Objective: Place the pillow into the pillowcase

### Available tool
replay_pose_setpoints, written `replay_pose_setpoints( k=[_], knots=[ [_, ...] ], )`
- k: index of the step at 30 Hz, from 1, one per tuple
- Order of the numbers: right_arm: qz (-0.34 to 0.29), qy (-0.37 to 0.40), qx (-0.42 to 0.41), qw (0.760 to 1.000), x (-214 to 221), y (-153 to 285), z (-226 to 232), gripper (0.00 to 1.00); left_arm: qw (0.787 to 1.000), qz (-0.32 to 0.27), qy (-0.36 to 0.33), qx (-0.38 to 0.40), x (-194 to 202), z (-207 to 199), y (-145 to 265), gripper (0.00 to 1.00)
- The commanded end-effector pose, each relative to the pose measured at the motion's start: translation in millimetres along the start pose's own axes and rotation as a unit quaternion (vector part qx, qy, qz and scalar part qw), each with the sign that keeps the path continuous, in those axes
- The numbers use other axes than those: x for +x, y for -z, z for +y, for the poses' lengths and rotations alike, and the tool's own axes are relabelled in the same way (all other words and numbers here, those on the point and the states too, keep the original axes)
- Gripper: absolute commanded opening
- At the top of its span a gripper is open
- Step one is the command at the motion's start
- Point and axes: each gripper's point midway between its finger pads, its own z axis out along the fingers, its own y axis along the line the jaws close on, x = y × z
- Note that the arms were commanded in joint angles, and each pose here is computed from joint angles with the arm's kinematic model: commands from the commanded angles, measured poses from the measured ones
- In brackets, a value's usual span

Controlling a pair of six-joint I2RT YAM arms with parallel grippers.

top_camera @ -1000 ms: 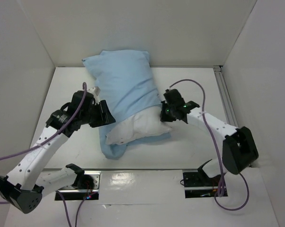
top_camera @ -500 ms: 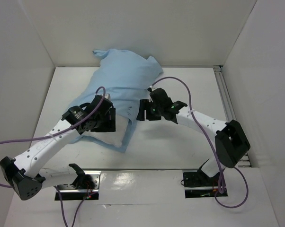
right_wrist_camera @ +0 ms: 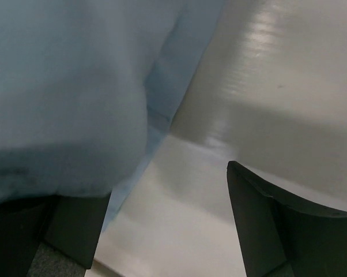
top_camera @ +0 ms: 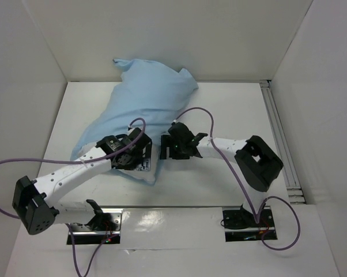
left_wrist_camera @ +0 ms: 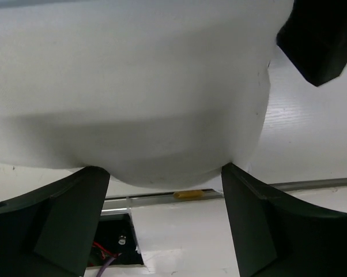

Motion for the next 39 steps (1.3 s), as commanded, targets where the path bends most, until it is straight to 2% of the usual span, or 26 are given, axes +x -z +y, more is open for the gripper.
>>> replay_pose_setpoints(
  k=[1, 3, 4, 5, 6, 7, 8, 10, 14, 16, 17, 20, 23, 24, 25, 26, 29, 30, 32, 34, 35, 39],
  knots=[
    [-0.042, -0.022, 0.003, 0.999, -14.5, -16.3, 7.3, 0.85, 1.0, -0.015, 0.008, 0.0, -5.6, -9.4, -11.7, 0.91],
    [-0.043, -0.036, 0.001, 0.998, -14.1, -23.4, 7.9, 0.85, 0.998, -0.02, 0.015, -0.054, -9.1, 1.7, -28.1, 0.9],
    [-0.039, -0.036, 0.011, 0.998, -10.4, -29.2, 2.3, 0.85, 0.997, -0.024, 0.018, -0.071, -10.3, 5.4, -32.6, 0.85],
    [-0.04, -0.041, 0.011, 0.998, -10.1, -32.5, 2.3, 0.85, 0.996, -0.026, 0.019, -0.089, -14.6, 10.0, -37.6, 0.74],
    [-0.047, -0.041, 0.01, 0.998, -13.2, -32.9, 2.8, 0.85, 0.995, -0.03, 0.026, -0.088, -20.0, 8.4, -40.4, 0.29],
    [-0.045, -0.046, 0.019, 0.998, -10.8, -37.4, -1.6, 0.85, 0.994, -0.029, 0.04, -0.095, -26.6, 13.9, -42.7, 0.03],
    [-0.044, -0.046, 0.02, 0.998, -9.4, -41.0, -2.9, 0.85, 0.993, -0.043, 0.057, -0.093, -40.5, 11.0, -39.0, 0.0],
    [-0.048, -0.047, 0.019, 0.998, -8.3, -44.0, -0.3, 0.84, 0.991, -0.054, 0.074, -0.101, -55.2, 17.7, -30.2, 0.0],
    [-0.061, -0.053, 0.006, 0.997, -11.5, -54.2, 2.8, 0.84, 0.984, -0.138, 0.103, -0.034, -121.4, 12.3, 25.6, 0.0],
    [-0.071, -0.058, -0.005, 0.996, -14.7, -57.7, 5.9, 0.84, 0.983, -0.158, 0.099, -0.003, -138.2, 11.7, 47.4, 0.0],
    [-0.076, -0.058, -0.009, 0.995, -17.3, -57.7, 8.2, 0.82, 0.977, -0.183, 0.108, 0.013, -155.3, 12.9, 63.8, 0.0],
    [-0.095, -0.064, -0.029, 0.993, -26.9, -60.2, 17.2, 0.75, 0.975, -0.191, 0.104, 0.044, -167.5, 9.4, 78.8, 0.0],
    [-0.129, -0.063, -0.036, 0.989, -48.9, -56.9, 27.2, 0.56, 0.974, -0.194, 0.103, 0.05, -173.4, 8.1, 81.7, 0.0],
    [-0.133, -0.057, -0.038, 0.989, -52.3, -56.0, 29.8, 0.43, 0.974, -0.194, 0.103, 0.05, -173.4, 8.1, 81.7, 0.0],
    [-0.137, -0.058, -0.034, 0.988, -53.6, -56.0, 28.4, 0.11, 0.975, -0.192, 0.102, 0.054, -172.8, 6.6, 81.7, 0.0],
    [-0.14, -0.058, -0.038, 0.988, -57.0, -49.7, 31.6, 0.0, 0.975, -0.192, 0.102, 0.054, -172.8, 6.6, 81.7, 0.0],
    [-0.161, -0.055, -0.051, 0.984, -62.5, -18.9, 34.5, 0.0, 0.976, -0.182, 0.099, 0.059, -168.0, 3.3, 72.4, 0.0],
    [-0.182, -0.054, -0.077, 0.979, -71.8, 8.6, 49.3, 0.0, 0.977, -0.177, 0.097, 0.062, -167.5, 0.4, 66.6, 0.0],
    [-0.178, -0.045, -0.085, 0.979, -61.0, 30.7, 47.8, 0.0, 0.979, -0.162, 0.105, 0.07, -160.2, -3.5, 55.3, 0.0],
    [-0.206, -0.027, -0.118, 0.971, -67.1, 78.7, 63.7, 0.0, 0.979, -0.155, 0.113, 0.072, -157.8, -7.3, 41.1, 0.0],
    [-0.214, -0.017, -0.131, 0.968, -61.5, 109.1, 71.1, 0.0, 0.976, -0.157, 0.125, 0.082, -160.5, -11.1, 42.1, 0.0],
    [-0.204, 0.017, -0.146, 0.968, -34.8, 163.6, 74.7, 0.0, 0.975, -0.149, 0.135, 0.094, -164.8, -34.6, 19.3, 0.0]
  ],
)
